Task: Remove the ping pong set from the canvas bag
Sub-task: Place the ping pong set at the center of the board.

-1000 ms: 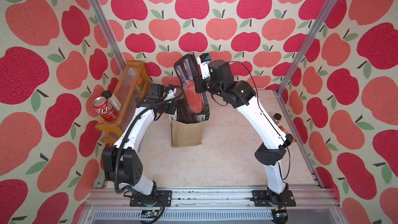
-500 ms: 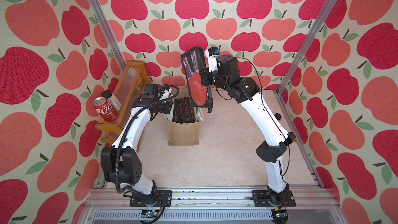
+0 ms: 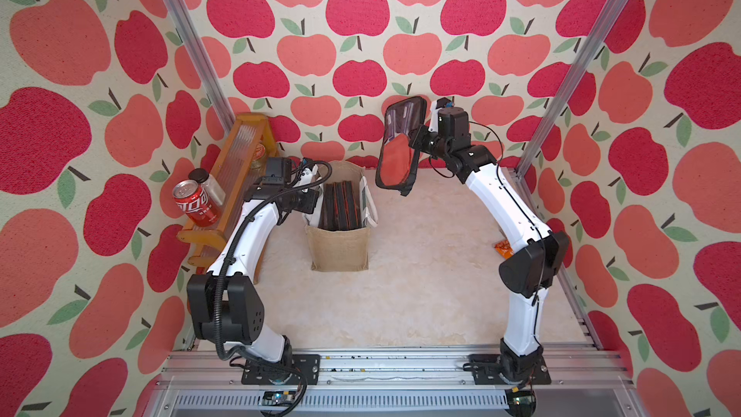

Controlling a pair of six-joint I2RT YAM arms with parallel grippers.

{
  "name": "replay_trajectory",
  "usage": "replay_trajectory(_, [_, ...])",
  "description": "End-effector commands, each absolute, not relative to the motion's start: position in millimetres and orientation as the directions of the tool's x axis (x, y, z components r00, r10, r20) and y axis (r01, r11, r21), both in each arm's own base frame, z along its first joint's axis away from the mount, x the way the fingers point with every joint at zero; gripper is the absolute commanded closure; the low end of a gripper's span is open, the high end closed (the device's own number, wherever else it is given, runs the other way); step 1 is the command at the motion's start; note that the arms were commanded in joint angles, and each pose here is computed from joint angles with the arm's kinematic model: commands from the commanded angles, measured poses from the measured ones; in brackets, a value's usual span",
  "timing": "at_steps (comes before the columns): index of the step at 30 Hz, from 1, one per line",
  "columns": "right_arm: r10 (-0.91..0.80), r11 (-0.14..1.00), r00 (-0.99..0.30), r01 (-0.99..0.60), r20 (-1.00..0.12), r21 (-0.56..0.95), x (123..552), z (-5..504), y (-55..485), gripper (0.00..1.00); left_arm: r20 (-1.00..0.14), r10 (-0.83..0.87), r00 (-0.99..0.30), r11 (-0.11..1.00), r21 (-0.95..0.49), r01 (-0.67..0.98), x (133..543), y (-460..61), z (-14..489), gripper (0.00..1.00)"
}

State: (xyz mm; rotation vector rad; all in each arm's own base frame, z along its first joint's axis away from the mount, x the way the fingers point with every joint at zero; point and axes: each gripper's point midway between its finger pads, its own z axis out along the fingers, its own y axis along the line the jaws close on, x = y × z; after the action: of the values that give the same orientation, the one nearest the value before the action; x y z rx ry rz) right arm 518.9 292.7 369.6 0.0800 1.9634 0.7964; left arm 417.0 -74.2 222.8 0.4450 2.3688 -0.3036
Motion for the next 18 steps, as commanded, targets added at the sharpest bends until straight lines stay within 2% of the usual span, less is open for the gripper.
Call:
replay_trajectory(1, [0.556, 0.641, -0.429, -0.325, -0.712, 0.696, 518, 425, 285, 1.0, -0.647, 0.246, -0.722, 0.918, -0.083, 0.387, 407, -67, 215, 1.0])
replay_trajectory(6, [0.593, 0.591, -0.504, -0.258, -0.628, 0.764, 548, 371, 281, 1.0, -0.649, 0.244, -0.72, 0.916, -0.089, 0.391, 405, -68, 216, 1.0])
replay_trajectory(18, [0.521, 0.519, -0.702, -0.191, -0.486, 0.833, 600, 259, 296, 1.0, -0.651, 0.256, -0.715, 0.922, -0.057, 0.382, 396, -61, 217, 1.0])
